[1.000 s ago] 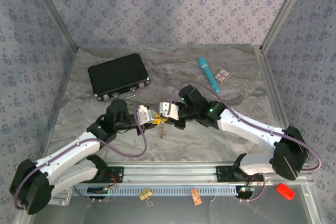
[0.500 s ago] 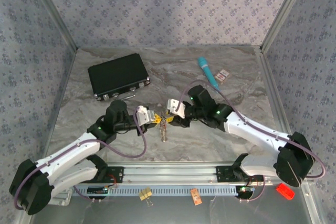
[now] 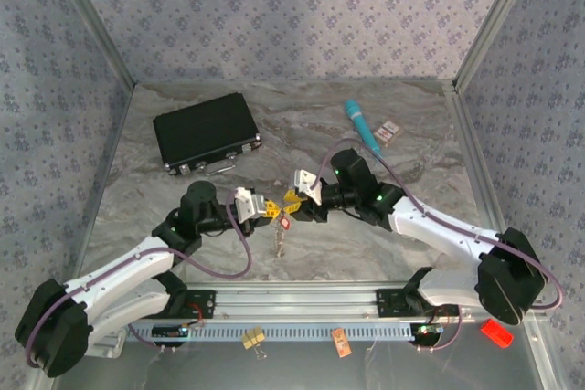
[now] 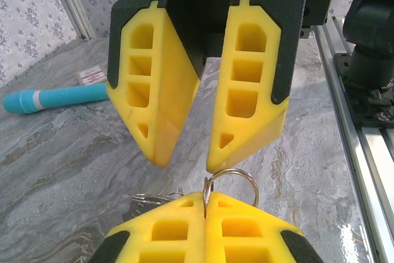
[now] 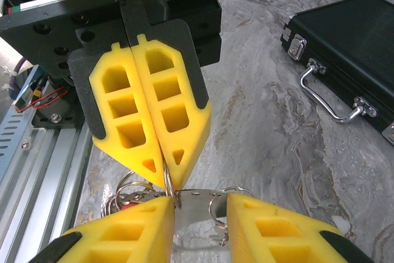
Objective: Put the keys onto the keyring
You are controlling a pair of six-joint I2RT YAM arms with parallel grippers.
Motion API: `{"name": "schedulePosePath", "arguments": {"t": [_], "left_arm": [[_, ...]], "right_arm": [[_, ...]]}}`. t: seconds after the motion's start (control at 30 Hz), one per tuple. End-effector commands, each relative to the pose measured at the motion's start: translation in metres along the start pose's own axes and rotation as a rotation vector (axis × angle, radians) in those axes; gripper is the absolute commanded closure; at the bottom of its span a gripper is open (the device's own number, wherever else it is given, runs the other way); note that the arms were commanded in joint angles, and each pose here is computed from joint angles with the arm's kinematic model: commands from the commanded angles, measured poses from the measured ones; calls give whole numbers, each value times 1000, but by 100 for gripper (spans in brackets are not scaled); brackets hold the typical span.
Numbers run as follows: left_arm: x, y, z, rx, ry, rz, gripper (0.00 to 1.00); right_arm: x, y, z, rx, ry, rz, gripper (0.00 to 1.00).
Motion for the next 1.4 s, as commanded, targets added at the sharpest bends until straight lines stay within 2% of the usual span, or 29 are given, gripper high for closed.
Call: {"name": "schedulePosePath", "arguments": {"t": [0.0,0.13,0.2,0.27,0.4,0.7,1.17,1.37], "left_arm": [[-14,2,-2,-2,-74,35,100],[-13,4,-2,-17,-61,41,100],[-12,5,-3,-25,-54,46,100],[-13,5,-3,-30,-54,53,100],[-11,6,-3,-36,-49,58,100],[-12,5,-3,-33,-50,64,100],[-12,4,-4,-31,-51,68,100],[-13,4,-4,-30,-55,71,100]], "right_arm": [[5,3,2,-31,-2,28,71],[4,-4,-4,42,-5,35,70],[0,-6,-12,72,-17,52,67],[-1,-2,-18,64,-8,85,63],[0,8,-25,49,21,154,62],[3,11,-16,45,18,244,59],[-1,13,-2,-32,44,256,70],[0,12,1,-42,67,246,82]]}}
Point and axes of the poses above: each hand's point on the last joint's axis, 136 mm out from that joint toward the fingers, its own z axis out along the fingers, its own y axis along the line the jaws close on, x = y × z, the point moved 4 cm from there along -z, back along the fingers, and after that the axes turned 11 degrees about z, right-handed, at the moved point
